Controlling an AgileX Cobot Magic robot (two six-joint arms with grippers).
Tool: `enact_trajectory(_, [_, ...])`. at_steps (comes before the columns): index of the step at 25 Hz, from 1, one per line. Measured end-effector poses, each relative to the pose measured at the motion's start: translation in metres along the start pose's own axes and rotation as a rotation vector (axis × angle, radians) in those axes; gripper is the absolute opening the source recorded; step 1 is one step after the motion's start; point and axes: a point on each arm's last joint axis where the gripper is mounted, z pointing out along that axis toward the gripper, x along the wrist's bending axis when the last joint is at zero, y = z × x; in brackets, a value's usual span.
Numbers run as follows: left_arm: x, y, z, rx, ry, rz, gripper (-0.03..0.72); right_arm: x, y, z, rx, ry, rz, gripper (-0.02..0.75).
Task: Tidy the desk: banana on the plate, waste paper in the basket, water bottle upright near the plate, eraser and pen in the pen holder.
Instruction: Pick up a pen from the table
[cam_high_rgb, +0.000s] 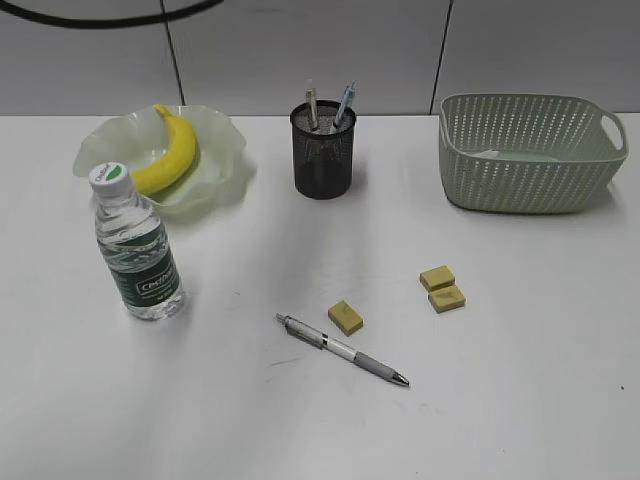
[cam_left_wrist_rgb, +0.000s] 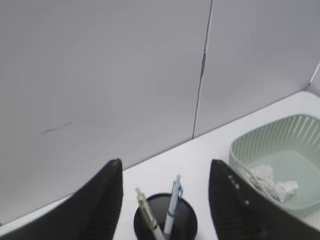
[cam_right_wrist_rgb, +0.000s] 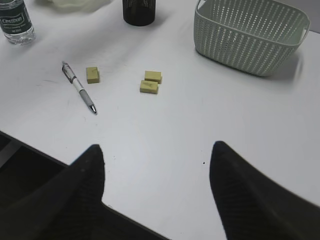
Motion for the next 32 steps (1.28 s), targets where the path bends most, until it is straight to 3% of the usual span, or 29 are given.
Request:
enact_trajectory(8, [0.007, 0.033, -0.098, 0.208, 0.08, 0.068, 0.414, 0.0, 0.0, 0.0, 0.0, 0.0, 0.0, 0.522])
enact_trajectory(15, [0.013, 0.034, -0.168, 0.426, 0.152, 0.077, 0.412, 0.0, 0.0, 0.0, 0.0, 0.0, 0.0, 0.522])
enact_trajectory(18, [0.018, 0.035, -0.2, 0.484, 0.201, 0.094, 0.374, 0.0, 0.0, 0.0, 0.0, 0.0, 0.0, 0.522])
enact_trajectory(25, [0.02, 0.041, -0.295, 0.339, 0.211, 0.072, 0.305, 0.0, 0.0, 0.0, 0.0, 0.0, 0.0, 0.522])
enact_trajectory(28, [0.02, 0.019, -0.34, 0.285, 0.193, 0.057, 0.304, 0.0, 0.0, 0.0, 0.0, 0.0, 0.0, 0.522])
enact_trajectory(32, [0.022, -0.036, -0.373, 0.299, 0.187, 0.053, 0.302, 0.0, 0.0, 0.0, 0.0, 0.0, 0.0, 0.522])
